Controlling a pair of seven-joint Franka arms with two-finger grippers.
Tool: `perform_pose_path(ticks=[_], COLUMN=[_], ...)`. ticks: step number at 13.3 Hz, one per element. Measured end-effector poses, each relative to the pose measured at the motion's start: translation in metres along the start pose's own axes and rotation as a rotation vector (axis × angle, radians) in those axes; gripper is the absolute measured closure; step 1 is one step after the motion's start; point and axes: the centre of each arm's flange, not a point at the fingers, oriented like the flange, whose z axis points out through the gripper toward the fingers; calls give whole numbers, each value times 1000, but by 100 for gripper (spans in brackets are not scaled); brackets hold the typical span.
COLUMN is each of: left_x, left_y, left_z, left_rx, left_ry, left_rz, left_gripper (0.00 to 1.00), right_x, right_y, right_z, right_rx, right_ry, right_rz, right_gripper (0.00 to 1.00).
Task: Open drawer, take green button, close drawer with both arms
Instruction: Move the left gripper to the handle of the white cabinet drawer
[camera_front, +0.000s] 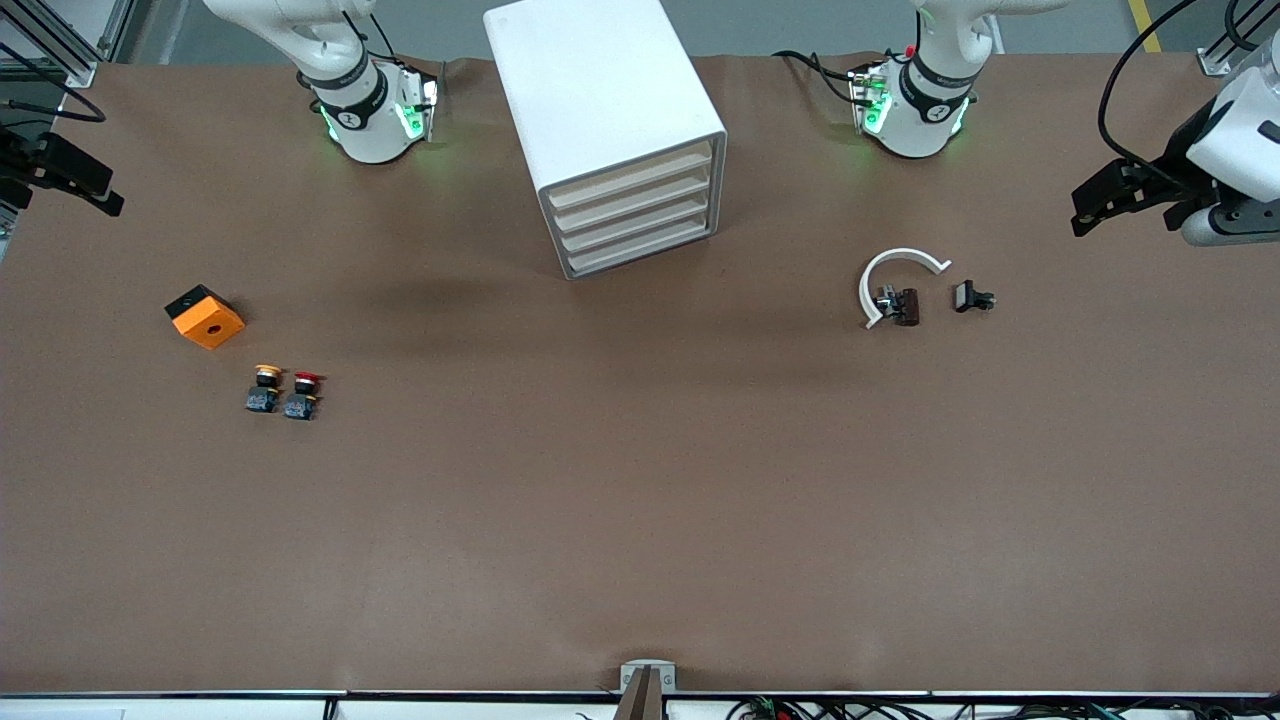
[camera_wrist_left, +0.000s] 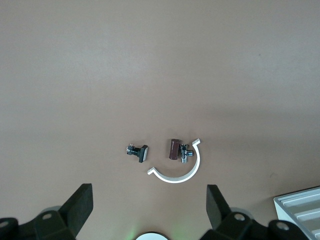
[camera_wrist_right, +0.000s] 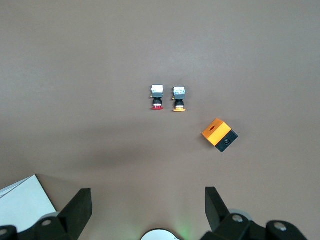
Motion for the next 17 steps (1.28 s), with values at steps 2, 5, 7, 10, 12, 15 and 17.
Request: perform_pose_path(ticks=[2, 5, 7, 10, 12, 15, 17], left_x=[0, 5, 23, 58, 78, 95, 100], left_y=[0, -1, 1, 17, 36, 63, 85], left_z=[0, 6, 25, 83, 124, 178, 207], left_rx=[0, 0, 1, 3, -2, -58, -54], left_ry=[0, -11, -47, -125, -161, -238, -282], left_rz=[0, -1, 1, 23, 25, -85, -196], left_gripper=[0, 0, 0, 0, 0, 0, 0], right_x=[0, 0, 0, 0, 0, 2, 3], right_y=[0, 0, 0, 0, 0, -1, -2], right_z=[0, 0, 0, 0, 0, 1, 3], right_rx=[0, 0, 0, 0, 0, 0, 2], right_ry=[0, 0, 1, 1, 1, -3, -6], right_rz=[0, 0, 0, 0, 0, -1, -3], right_gripper=[0, 0, 0, 0, 0, 0, 0])
